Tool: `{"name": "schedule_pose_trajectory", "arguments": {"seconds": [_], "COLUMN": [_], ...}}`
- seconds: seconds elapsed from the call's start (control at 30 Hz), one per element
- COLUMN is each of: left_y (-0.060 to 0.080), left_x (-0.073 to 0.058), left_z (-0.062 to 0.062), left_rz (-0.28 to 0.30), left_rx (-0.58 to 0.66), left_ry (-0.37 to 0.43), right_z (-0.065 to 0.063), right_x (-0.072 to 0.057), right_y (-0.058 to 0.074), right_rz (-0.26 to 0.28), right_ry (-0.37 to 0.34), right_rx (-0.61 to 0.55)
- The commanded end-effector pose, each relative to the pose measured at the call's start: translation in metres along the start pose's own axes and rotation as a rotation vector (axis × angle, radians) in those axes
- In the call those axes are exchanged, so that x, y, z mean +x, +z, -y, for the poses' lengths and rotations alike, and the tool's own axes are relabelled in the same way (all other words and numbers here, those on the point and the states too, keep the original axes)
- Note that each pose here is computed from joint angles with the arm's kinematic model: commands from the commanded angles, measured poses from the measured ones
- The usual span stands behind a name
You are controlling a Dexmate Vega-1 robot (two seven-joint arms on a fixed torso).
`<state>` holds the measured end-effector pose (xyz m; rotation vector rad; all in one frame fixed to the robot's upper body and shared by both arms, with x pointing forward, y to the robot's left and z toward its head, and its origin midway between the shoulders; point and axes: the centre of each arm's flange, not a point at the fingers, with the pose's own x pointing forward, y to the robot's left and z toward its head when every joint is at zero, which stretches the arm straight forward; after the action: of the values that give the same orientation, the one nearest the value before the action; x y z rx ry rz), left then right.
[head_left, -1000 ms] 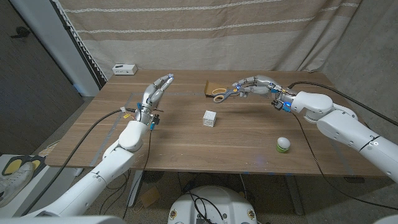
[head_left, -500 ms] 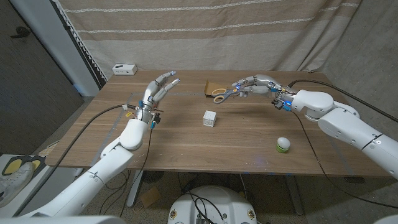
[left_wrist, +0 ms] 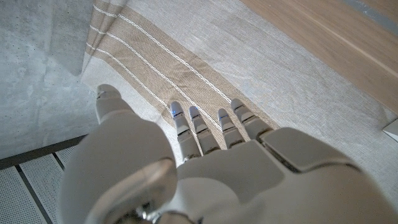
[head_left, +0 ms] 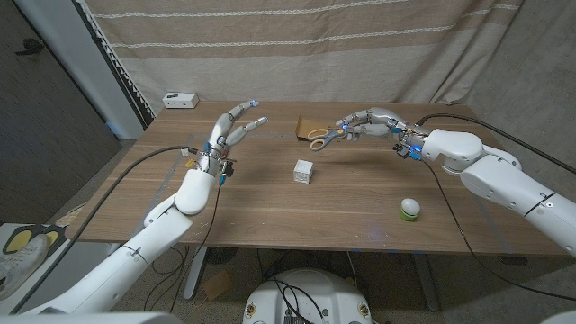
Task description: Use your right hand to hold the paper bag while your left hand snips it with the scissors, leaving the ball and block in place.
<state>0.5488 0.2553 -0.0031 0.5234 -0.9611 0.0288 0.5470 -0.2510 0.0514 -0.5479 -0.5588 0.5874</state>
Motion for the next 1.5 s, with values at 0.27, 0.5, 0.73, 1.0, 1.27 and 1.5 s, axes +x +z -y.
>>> {"name": "schedule_pose_trajectory", "arguments": {"seconds": [0.27,0.5,0.73,1.0,1.27,1.5], "left_y": [0.009,0.01,0.011,0.011,0.011,0.011], "left_x": [-0.001,-0.001,-0.002,-0.002,0.0,0.003], "left_z": [0.007,0.009,0.013,0.017,0.024,0.032], "left_rz": [0.03,0.035,0.039,0.044,0.041,0.05], "left_rx": [0.089,0.085,0.111,0.143,0.158,0.178], "left_ry": [-0.023,-0.072,-0.088,-0.09,-0.114,-0.145], "right_z": [-0.003,-0.005,-0.007,-0.007,-0.008,-0.01], "right_x": [-0.003,-0.002,-0.001,0.001,0.003,0.005], "right_y": [0.004,0.006,0.01,0.013,0.016,0.017], "right_rz": [-0.01,-0.005,-0.007,-0.013,-0.019,-0.027], "right_ry": [-0.002,0.0,-0.001,-0.005,0.006,0.0], "right_rx": [-0.035,-0.054,-0.073,-0.092,-0.107,-0.13]}}
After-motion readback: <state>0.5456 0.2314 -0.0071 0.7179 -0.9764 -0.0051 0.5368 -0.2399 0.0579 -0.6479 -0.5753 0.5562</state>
